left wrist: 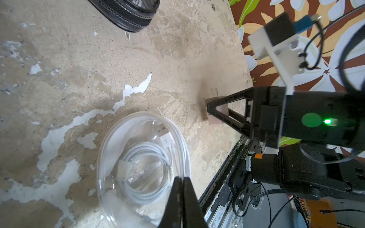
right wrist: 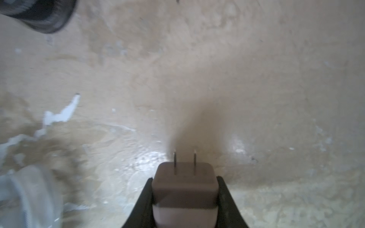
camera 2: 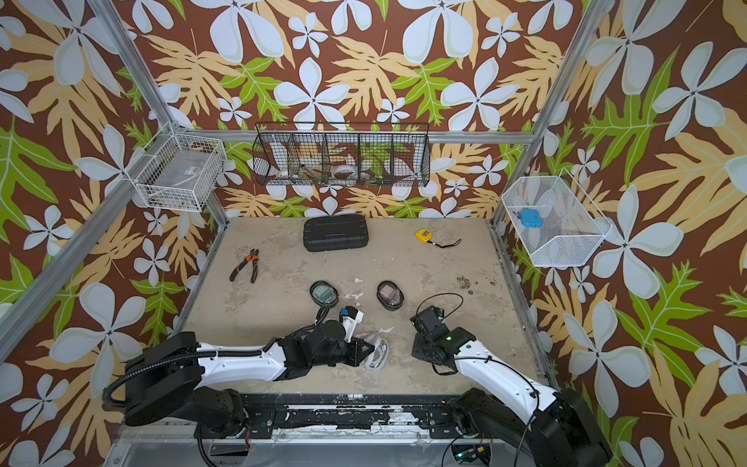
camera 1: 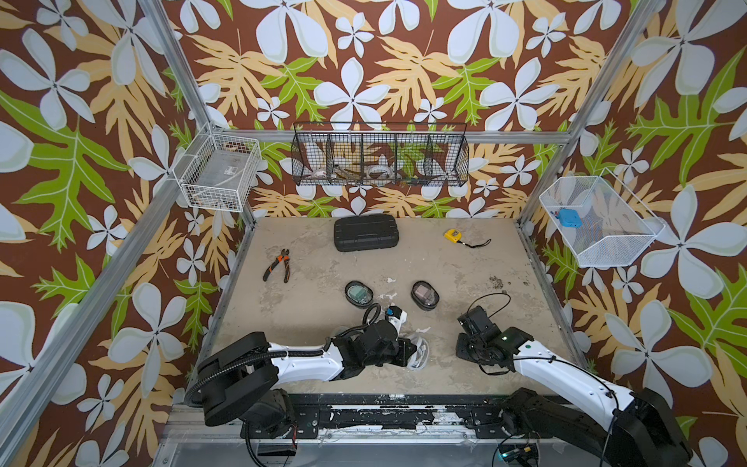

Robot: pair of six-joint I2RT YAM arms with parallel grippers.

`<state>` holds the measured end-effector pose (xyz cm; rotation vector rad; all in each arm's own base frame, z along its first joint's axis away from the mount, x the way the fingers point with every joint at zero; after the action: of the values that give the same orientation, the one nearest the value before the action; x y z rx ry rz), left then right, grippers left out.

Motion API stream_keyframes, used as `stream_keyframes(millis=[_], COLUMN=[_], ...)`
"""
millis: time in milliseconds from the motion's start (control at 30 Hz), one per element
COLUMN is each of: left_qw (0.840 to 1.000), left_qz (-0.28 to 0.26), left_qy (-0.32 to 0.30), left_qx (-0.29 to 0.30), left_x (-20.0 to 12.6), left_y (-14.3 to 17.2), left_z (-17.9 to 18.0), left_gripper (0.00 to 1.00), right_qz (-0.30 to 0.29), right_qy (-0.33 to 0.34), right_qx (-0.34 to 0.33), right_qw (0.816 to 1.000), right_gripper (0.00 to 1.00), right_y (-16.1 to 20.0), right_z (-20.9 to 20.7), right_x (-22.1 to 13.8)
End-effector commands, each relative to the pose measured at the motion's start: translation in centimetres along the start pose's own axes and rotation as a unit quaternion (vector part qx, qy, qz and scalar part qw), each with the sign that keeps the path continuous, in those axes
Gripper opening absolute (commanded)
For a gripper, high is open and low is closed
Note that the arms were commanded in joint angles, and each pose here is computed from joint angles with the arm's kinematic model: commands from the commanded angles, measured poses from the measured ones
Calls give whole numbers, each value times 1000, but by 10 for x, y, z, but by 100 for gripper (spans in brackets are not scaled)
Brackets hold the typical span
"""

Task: Pack away charging kits
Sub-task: Pick up the plug from the center of the board, then place the plug in the storage bag.

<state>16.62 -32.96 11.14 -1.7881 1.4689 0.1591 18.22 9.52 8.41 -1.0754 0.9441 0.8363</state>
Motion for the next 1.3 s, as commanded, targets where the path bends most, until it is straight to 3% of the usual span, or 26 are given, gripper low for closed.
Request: stream_keyframes(millis=[0, 200, 433, 1033, 1200, 1267], left_qw=[1000, 999, 998, 987, 985, 986], left_qz=[-6, -2, -5, -52, -57, -55], left_qy=[20, 38, 35, 124, 131, 126], left_qx=[-10, -34, -48, -94, -99, -99], left_x=[4, 10, 13, -9, -10, -9], left_y=[-4, -5, -5, -6, -6, -6], left_z=[-8, -13, -11, -12, -12, -10], left_gripper=[0, 0, 0, 0, 0, 0], right_qz=[7, 25, 52, 88, 110, 114], right_qy=[-58, -135, -205, -244, -250, -254], right_qx=[-14, -48, -62, -111, -131, -139], right_qw=[998, 989, 975, 960, 953, 950], right_gripper=[24, 24, 24, 27, 33, 42], right_y=[-4, -1, 8, 20, 28, 31], right_z=[23, 64, 88, 106, 119, 126], right_x=[-13, -27, -14, 4, 10, 9])
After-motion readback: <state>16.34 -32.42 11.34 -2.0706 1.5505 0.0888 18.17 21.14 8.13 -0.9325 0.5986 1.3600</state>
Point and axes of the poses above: each gripper's point midway between its finger pads, its own x axis out along the fingers, its own z axis along the line the jaws close on, y = z × x, the point moved 4 cm from there along -x, back along the fingers
